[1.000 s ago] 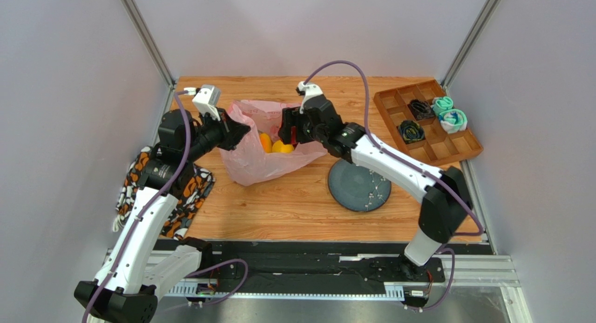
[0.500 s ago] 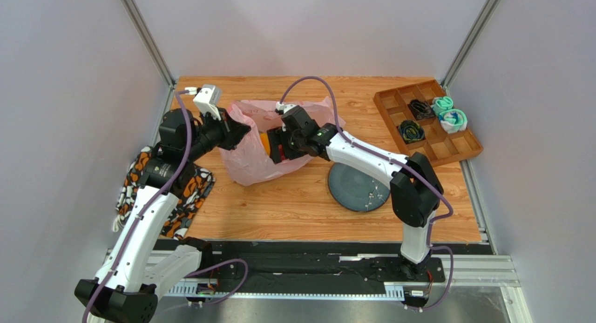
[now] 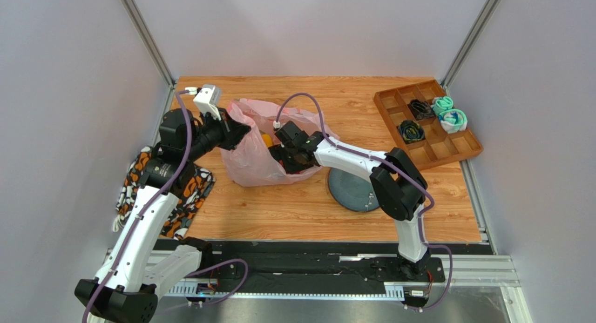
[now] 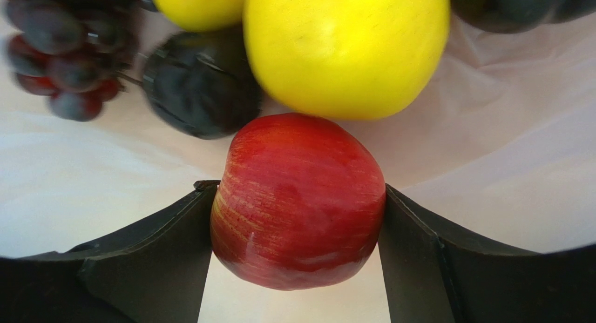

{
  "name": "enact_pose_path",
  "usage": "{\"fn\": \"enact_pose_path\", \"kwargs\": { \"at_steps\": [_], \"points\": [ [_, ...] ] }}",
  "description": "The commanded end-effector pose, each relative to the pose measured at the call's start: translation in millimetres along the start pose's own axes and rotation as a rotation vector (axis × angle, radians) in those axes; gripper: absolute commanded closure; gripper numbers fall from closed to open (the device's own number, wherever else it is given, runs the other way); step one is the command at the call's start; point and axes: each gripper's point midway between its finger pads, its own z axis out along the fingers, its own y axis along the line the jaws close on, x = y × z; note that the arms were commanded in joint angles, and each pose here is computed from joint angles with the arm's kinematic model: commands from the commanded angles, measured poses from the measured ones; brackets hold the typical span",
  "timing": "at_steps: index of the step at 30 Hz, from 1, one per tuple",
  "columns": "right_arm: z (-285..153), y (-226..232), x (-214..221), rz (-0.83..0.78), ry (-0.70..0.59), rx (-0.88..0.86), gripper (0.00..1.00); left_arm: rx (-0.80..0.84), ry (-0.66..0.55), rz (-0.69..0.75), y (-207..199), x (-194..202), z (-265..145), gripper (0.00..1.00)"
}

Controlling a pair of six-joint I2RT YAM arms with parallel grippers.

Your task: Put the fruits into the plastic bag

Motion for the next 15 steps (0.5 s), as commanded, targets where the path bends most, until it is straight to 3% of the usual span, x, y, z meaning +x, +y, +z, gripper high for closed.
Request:
{"fn": "enact_pose_path", "kwargs": {
  "at_steps": [1, 3, 9, 10, 15],
  "points": [
    [-1.5, 2.8, -15.1, 0.0, -0.03, 0.016, 0.34, 0.022, -0.06, 0.026, -8.6, -22.3, -4.6, 1.0],
    [-2.8, 2.3, -15.3, 0.0, -0.033, 0.018, 0.27, 0.022, -0.06, 0.026, -8.6, -22.3, -4.6, 1.0],
    [-10.6, 2.9, -20.4, -0.002, -0.054, 0.017, 0.18, 0.022, -0.06, 0.028, -8.4, -22.3, -4.1, 1.0],
    [-13.1, 4.1, -22.8, -0.004, -0.064, 0.015, 0.03, 0.022, -0.057, 0.027, -8.2, -21.6, -4.2, 1.0],
    [-26.0, 9.0, -34.5, 0.002, -0.106, -0.006, 0.02, 0.021, -0.056, 0.028, -7.9, -21.3, -3.8, 1.0]
  ]
}}
